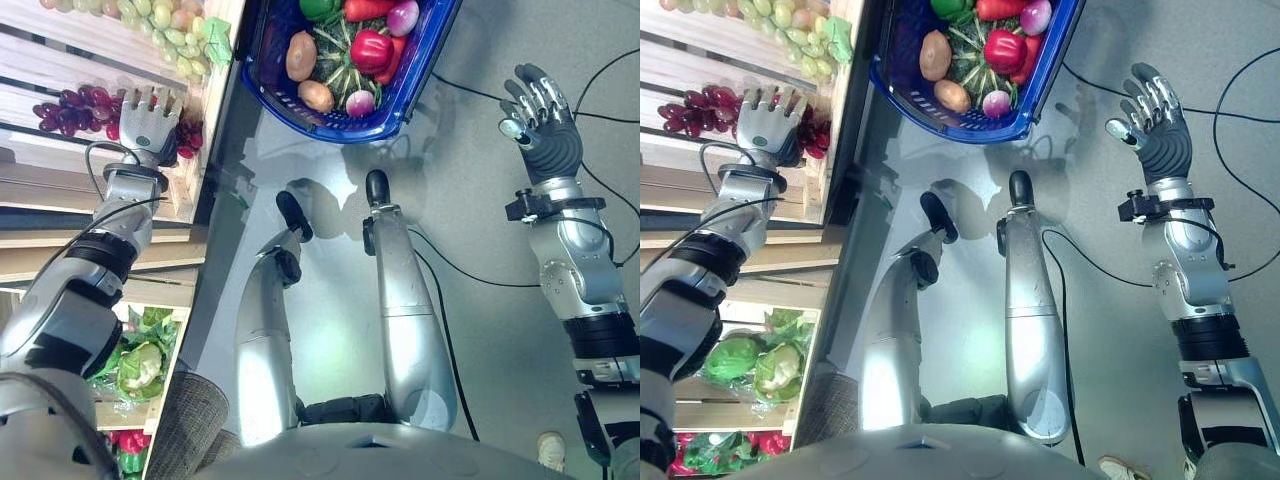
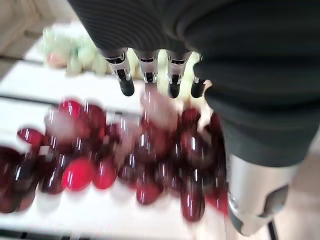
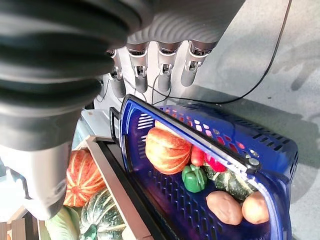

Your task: Pick up fruits and vegetables into the basket

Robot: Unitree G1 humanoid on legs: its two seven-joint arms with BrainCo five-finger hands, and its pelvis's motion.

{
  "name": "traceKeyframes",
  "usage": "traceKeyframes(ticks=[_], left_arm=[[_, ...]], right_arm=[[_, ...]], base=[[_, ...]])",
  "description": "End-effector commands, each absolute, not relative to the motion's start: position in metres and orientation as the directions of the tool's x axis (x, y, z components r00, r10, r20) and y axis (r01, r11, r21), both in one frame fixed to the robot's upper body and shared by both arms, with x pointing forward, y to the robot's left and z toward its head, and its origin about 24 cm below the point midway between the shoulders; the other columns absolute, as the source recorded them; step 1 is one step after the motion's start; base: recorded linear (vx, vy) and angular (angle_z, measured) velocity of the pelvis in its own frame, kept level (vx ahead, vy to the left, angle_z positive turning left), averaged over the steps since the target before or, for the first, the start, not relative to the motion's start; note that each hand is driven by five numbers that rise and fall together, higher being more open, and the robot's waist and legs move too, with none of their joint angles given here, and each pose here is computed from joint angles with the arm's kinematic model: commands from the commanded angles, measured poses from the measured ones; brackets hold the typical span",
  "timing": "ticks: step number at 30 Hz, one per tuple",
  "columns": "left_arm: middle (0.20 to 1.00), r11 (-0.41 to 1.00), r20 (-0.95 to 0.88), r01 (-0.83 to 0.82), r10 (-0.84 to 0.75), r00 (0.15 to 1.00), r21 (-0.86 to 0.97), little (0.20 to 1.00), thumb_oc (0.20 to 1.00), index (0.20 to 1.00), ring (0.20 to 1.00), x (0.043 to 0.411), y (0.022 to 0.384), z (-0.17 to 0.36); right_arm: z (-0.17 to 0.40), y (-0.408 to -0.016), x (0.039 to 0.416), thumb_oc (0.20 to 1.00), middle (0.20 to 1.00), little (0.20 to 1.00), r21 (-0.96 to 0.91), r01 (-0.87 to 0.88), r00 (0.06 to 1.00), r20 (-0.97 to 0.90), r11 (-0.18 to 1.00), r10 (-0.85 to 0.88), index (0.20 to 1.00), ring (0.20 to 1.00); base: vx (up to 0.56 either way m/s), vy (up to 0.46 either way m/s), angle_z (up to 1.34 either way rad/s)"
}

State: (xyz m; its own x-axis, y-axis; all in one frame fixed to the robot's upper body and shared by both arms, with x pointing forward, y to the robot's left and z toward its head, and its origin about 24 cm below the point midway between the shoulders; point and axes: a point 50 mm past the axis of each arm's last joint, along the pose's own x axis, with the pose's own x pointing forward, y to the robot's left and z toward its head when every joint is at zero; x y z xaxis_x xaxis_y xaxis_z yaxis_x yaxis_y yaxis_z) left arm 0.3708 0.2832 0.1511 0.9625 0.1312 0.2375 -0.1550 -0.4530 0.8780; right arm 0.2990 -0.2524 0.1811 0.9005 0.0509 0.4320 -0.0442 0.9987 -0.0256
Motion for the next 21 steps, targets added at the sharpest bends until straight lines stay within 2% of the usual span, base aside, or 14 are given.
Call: traceKeyframes(ticks=[1,9,11,21], left_arm=[[1.0,-0.483,0.216,-0.045,0.304,0.928,0.874,1.0,1.0,1.0,1.0,0.357,0.316,0.138],[1.0,-0.485,0.201,0.001,0.365,0.909,0.875,1.0,1.0,1.0,1.0,0.352,0.323,0.126],[1.0,-0.53,0.218,0.011,0.368,0.904,0.848,1.0,1.0,1.0,1.0,0.351,0.326,0.128],[1.0,-0.64,0.385,-0.055,0.39,0.836,0.766,1.0,1.0,1.0,1.0,0.347,0.333,0.146]], right_arm=[[0.201,-0.256,0.291,1.0,1.0,1.0,0.014,-0.054,0.854,0.519,0.998,0.039,1.0,1.0],[0.21,-0.257,0.292,1.0,1.0,1.0,0.016,-0.044,0.844,0.535,0.999,0.028,1.0,1.0],[0.214,-0.257,0.292,1.0,1.0,1.0,0.015,-0.045,0.836,0.547,0.999,0.029,1.0,1.0],[0.224,-0.256,0.293,1.0,1.0,1.0,-0.002,-0.029,0.812,0.583,1.0,0.025,1.0,1.0]], base=[[0.0,0.0,0.0],[0.01,0.013,-0.03],[0.01,0.024,-0.07],[0.01,0.013,-0.02]])
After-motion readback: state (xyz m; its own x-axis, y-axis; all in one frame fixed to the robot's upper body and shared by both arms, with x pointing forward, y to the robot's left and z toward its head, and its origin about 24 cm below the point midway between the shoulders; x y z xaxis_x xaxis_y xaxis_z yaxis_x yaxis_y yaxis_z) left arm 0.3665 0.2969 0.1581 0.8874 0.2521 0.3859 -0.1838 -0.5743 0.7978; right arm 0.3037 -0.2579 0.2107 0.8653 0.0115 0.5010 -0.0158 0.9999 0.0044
